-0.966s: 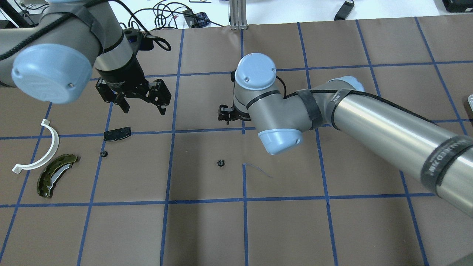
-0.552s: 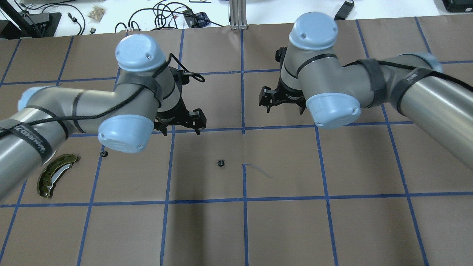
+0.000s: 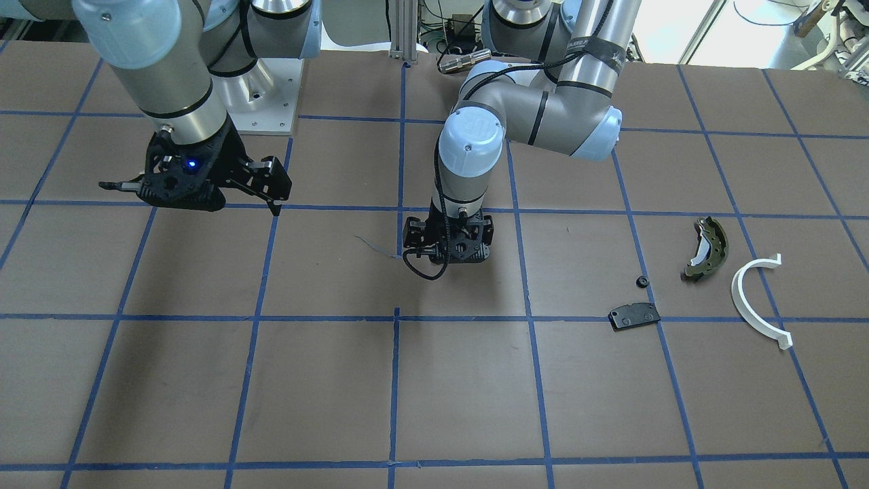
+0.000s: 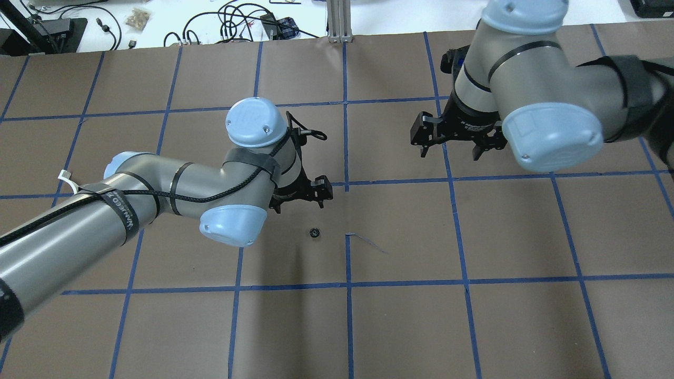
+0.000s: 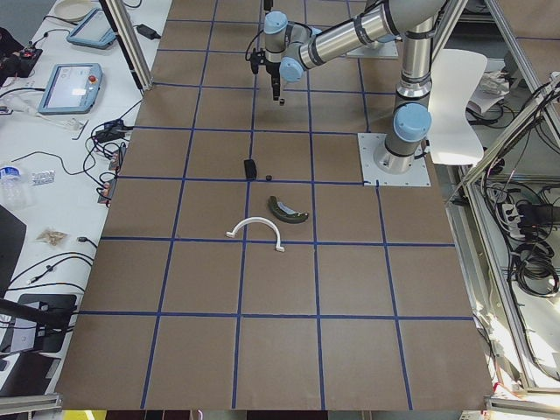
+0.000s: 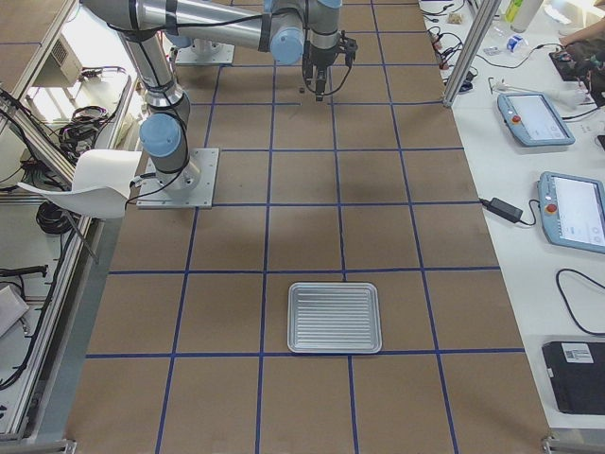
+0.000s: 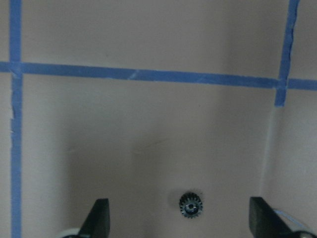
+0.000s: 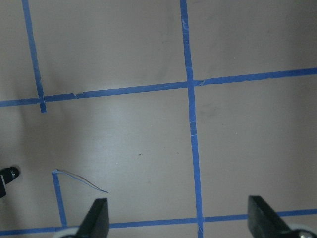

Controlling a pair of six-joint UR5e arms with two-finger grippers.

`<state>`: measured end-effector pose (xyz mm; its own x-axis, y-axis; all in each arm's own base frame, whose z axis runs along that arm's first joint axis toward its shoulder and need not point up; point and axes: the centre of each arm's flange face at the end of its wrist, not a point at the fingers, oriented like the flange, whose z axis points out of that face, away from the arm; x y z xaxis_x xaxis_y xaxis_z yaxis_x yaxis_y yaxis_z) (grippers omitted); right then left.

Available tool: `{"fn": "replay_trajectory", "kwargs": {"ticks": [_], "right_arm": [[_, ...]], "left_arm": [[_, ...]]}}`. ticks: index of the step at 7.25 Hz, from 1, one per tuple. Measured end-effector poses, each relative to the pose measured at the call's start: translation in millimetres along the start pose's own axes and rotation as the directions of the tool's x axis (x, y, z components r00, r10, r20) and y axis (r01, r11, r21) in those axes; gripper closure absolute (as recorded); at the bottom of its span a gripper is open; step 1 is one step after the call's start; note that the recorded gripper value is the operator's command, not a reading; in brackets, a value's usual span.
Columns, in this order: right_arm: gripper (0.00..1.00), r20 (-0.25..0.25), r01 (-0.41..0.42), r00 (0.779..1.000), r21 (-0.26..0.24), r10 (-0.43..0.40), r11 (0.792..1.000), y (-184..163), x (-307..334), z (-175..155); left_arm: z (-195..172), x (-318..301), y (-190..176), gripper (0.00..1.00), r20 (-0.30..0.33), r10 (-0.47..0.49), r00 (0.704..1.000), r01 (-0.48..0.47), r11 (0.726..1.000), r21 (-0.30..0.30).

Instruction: Place bearing gear from tray to pile

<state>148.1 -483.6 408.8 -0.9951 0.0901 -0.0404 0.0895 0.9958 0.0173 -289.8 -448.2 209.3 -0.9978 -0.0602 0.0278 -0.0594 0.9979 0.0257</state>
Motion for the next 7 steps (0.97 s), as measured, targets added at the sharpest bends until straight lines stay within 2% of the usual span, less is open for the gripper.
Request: {"fn": "replay_trajectory", "kwargs": {"ticks": [2,3,4,6,7], "right_arm": [[0.00,-0.006,0.002,1.000,-0.013,-0.002,1.000,3.9,8.8,-16.2],[0.00,-0.006,0.002,1.000,0.003,-0.002,1.000,7.8,10.5,-25.1],[0.00,-0.007,-0.001,1.000,0.021,0.001,1.000,10.2,11.7,-32.1],[0.00,-0.027,-0.003,1.000,0.035,0.004,0.999,12.3,15.1,-38.5],[0.00,-0.046,-0.002,0.999,0.033,0.004,0.999,13.8,17.1,-38.9]], "left_arm": [[19.3,0.7,8.4,0.00,0.023,-0.001,1.000,0.001,1.000,-0.031],[25.0,0.8,8.4,0.00,0.028,-0.002,1.000,0.003,0.999,-0.039],[31.1,0.8,8.2,0.08,0.031,-0.006,1.000,0.008,0.999,-0.044],[38.7,1.5,7.4,0.77,0.030,-0.009,1.000,0.010,0.999,-0.044],[38.5,1.8,6.3,0.88,0.027,-0.009,1.000,0.010,0.999,-0.039]]}}
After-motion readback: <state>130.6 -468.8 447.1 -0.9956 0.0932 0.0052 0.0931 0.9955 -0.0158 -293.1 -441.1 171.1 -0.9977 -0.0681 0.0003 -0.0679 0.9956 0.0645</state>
